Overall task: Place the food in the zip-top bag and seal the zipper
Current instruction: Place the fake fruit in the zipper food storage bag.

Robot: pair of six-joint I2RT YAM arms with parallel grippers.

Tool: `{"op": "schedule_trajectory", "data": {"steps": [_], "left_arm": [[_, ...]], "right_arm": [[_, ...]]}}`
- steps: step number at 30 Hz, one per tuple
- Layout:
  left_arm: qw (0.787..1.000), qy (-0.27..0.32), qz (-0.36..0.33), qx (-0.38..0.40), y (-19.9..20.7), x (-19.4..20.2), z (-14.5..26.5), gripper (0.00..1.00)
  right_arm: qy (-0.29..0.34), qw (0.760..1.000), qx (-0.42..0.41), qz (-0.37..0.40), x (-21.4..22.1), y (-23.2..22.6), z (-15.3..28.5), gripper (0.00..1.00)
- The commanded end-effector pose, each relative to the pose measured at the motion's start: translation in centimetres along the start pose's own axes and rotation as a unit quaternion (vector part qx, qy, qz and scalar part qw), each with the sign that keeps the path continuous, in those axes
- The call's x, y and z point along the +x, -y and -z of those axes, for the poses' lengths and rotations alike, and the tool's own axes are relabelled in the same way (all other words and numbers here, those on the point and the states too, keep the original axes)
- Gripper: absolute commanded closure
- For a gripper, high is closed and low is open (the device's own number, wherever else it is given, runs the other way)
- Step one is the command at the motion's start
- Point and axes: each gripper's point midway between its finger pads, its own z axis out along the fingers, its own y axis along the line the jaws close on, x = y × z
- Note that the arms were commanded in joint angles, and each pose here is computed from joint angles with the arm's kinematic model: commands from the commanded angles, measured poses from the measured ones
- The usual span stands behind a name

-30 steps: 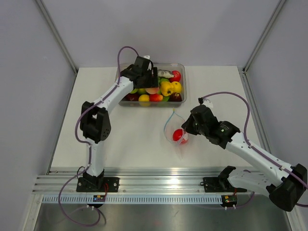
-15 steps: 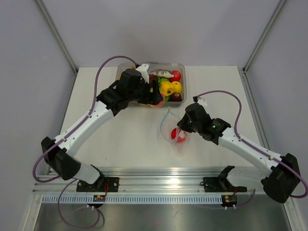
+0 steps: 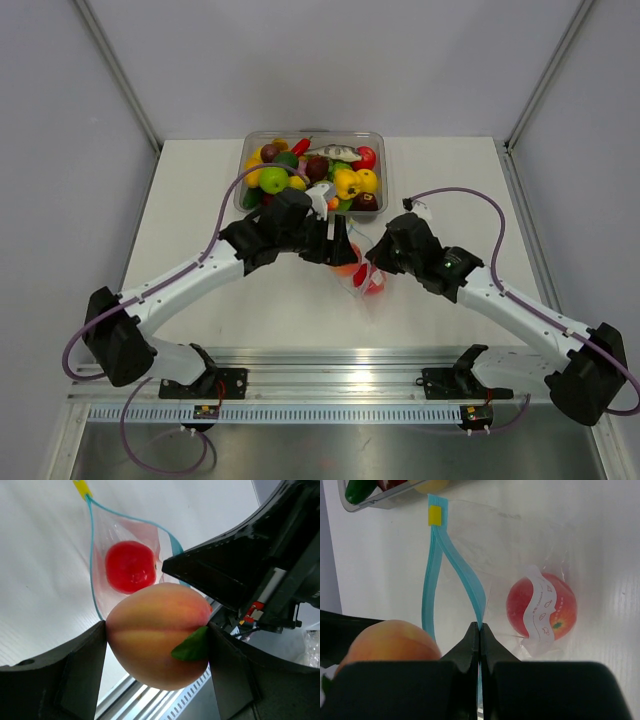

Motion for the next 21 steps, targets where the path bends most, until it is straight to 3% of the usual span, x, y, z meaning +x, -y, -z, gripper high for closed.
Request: {"op": "schedule_trajectory", "data": {"steps": [1, 6, 7, 10, 18, 21], "left_arm": [[0.999, 0.035, 0.009, 0.030, 1.7, -1.7, -1.7, 0.54], [0.999, 0.026, 0.014, -0.014, 0.6, -1.8, -3.9, 0.37], [0.999, 0.016, 0.016, -0.026, 0.0, -1.5, -4.6, 0.20], [1.000, 0.006, 0.014, -0.026, 0.3, -1.2, -4.7, 0.01], [0.999, 0.043, -0.026, -0.010, 2.8, -3.8, -0.3, 0.01], [0.996, 0.071, -0.049, -0.026, 2.9, -5.3, 2.1, 0.09]], "right_arm": [[0.020, 0.999, -0.028, -0.013, -1.2, -1.1, 1.2, 1.00], [0.028, 0.999, -0.033, -0.015, -1.5, -1.0, 2.0, 1.00], [0.027, 0.999, -0.033, -0.015, -1.4, -0.9, 2.1, 1.00], [0.029, 0.999, -0.030, -0.014, -1.5, -0.7, 2.4, 1.00], [0.026, 0.999, -0.022, -0.015, -1.0, -0.1, 2.1, 1.00], [0.023, 0.999, -0.023, -0.015, -0.8, -0.1, 2.0, 1.00]]}}
